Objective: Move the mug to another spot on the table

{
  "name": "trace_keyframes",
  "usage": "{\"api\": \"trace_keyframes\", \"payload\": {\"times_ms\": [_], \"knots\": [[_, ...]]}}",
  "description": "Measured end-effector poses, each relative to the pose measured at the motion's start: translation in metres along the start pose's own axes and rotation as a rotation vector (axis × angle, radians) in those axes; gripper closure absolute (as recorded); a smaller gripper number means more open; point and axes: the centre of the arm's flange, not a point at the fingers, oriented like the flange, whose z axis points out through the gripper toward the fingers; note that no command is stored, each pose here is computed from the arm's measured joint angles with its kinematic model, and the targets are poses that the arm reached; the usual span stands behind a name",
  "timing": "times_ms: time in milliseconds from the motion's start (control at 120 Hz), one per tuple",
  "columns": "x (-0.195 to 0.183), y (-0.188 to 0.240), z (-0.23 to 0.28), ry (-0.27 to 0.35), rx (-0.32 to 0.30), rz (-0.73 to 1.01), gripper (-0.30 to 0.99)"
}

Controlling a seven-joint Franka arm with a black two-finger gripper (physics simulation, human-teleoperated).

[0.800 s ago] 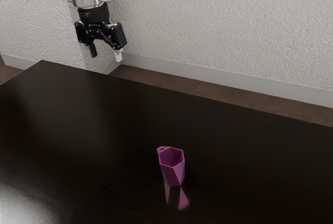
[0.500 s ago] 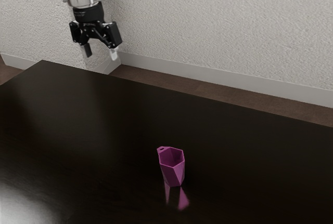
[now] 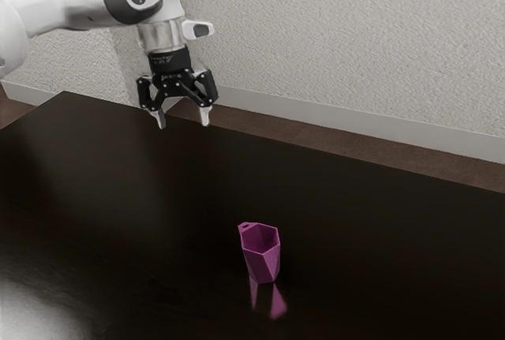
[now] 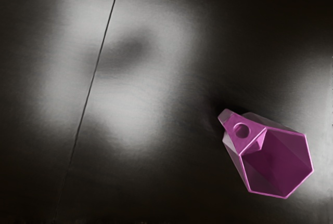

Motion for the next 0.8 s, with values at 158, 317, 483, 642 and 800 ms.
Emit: {"api": "trace_keyframes", "payload": {"times_ms": [158, 317, 483, 642, 800], "knots": [[0.003, 0.012, 0.042, -0.036, 0.003, -0.082, 0.00], [0.009, 0.023, 0.088, -0.042, -0.007, -0.164, 0.00], [0.023, 0.029, 0.112, -0.035, -0.061, -0.269, 0.00], [0.029, 0.028, 0.136, -0.050, -0.066, -0.349, 0.00], [0.031, 0.026, 0.150, -0.055, -0.062, -0.406, 0.00]]}}
